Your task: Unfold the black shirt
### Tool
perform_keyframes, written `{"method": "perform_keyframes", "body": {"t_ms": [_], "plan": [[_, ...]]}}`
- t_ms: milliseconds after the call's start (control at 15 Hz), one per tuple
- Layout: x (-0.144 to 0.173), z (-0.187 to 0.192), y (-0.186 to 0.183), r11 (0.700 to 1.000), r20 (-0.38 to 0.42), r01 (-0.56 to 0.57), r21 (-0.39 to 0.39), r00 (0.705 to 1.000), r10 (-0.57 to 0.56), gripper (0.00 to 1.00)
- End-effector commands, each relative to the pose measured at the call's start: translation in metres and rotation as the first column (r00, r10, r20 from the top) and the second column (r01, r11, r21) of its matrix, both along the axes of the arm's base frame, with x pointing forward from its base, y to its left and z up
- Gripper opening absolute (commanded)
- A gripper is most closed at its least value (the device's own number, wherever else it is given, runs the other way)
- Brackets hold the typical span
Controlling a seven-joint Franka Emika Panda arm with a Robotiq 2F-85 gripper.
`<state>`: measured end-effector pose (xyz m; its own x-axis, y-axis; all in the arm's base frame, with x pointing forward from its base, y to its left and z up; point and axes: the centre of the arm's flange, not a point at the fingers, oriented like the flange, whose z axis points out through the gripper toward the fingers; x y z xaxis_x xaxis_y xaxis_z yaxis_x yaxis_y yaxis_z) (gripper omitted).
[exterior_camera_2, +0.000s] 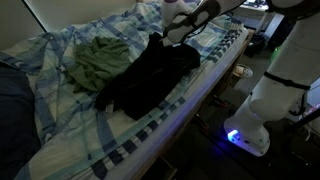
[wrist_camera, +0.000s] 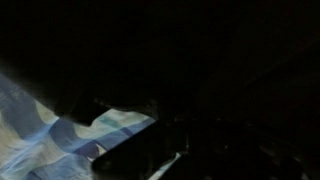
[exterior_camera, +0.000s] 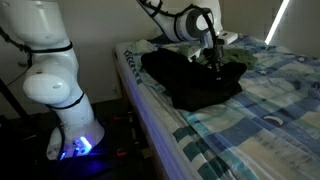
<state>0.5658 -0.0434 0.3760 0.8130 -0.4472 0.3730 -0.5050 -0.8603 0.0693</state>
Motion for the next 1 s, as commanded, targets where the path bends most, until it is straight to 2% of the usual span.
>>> {"method": "perform_keyframes", "body": {"t_ms": [0, 533, 933], "plan": [[0.003, -0.01, -0.014, 1.0, -0.002, 0.007, 0.025, 1.0, -0.007, 0.01], [0.028, 0.001, -0.063, 0.998, 0.049, 0.052, 0.032, 0.997, -0.053, 0.01], [0.052, -0.002, -0.08, 0.998, 0.049, 0.044, 0.039, 0.998, -0.046, 0.01]]}}
